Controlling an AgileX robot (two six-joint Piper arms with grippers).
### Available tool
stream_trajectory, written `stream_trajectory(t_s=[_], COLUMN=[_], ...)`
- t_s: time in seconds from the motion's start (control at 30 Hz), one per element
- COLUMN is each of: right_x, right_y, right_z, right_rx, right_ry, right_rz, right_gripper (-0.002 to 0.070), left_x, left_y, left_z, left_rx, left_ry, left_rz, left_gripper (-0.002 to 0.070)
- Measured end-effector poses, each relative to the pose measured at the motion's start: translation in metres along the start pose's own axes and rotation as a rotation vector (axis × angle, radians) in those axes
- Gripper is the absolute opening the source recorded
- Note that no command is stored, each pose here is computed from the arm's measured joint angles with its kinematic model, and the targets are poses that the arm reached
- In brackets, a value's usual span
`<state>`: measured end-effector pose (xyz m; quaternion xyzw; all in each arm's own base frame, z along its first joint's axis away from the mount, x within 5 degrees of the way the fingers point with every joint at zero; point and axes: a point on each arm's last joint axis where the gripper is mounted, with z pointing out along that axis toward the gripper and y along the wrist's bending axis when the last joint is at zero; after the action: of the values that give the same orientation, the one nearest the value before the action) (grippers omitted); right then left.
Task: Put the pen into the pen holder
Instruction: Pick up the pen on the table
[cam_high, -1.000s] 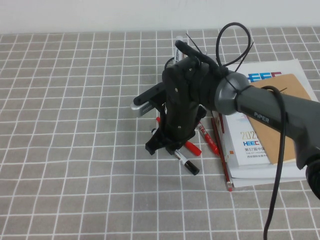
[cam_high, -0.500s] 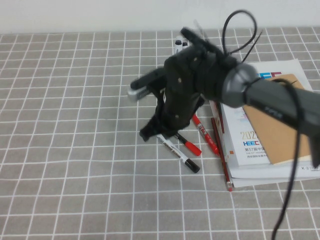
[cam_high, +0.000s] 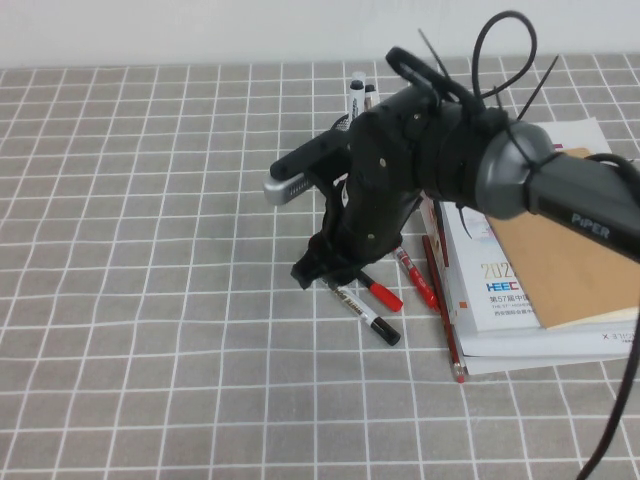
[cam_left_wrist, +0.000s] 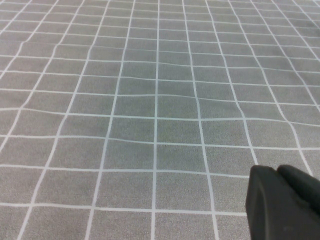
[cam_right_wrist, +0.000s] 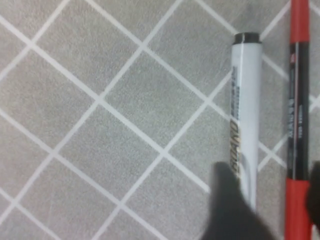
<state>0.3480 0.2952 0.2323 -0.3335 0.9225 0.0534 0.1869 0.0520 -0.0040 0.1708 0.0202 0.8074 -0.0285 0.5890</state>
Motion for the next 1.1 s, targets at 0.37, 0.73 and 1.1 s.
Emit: stream_trajectory(t_s=[0.37, 0.73, 1.1], right_x=[0.008, 0.007, -0.008], right_y=[0.003, 0.003, 0.013], right_z=[0.041, 0.051, 0.022], right_rx=[-0.011, -0.004, -0.113], right_ry=[0.082, 0.070, -0.120], right_rz=[0.004, -0.003, 0.090], right_gripper=[0.0251, 0.0097, 0.0097], left_x=[0.000, 0.000, 0.000], left_y=[0.000, 0.000, 0.000], left_z=[0.000, 0.000, 0.000], left_rx=[0.000, 0.000, 0.000], left_ry=[0.000, 0.000, 0.000], left_rz=[0.000, 0.000, 0.000], left_gripper=[-0.0005, -0.0005, -0.0005])
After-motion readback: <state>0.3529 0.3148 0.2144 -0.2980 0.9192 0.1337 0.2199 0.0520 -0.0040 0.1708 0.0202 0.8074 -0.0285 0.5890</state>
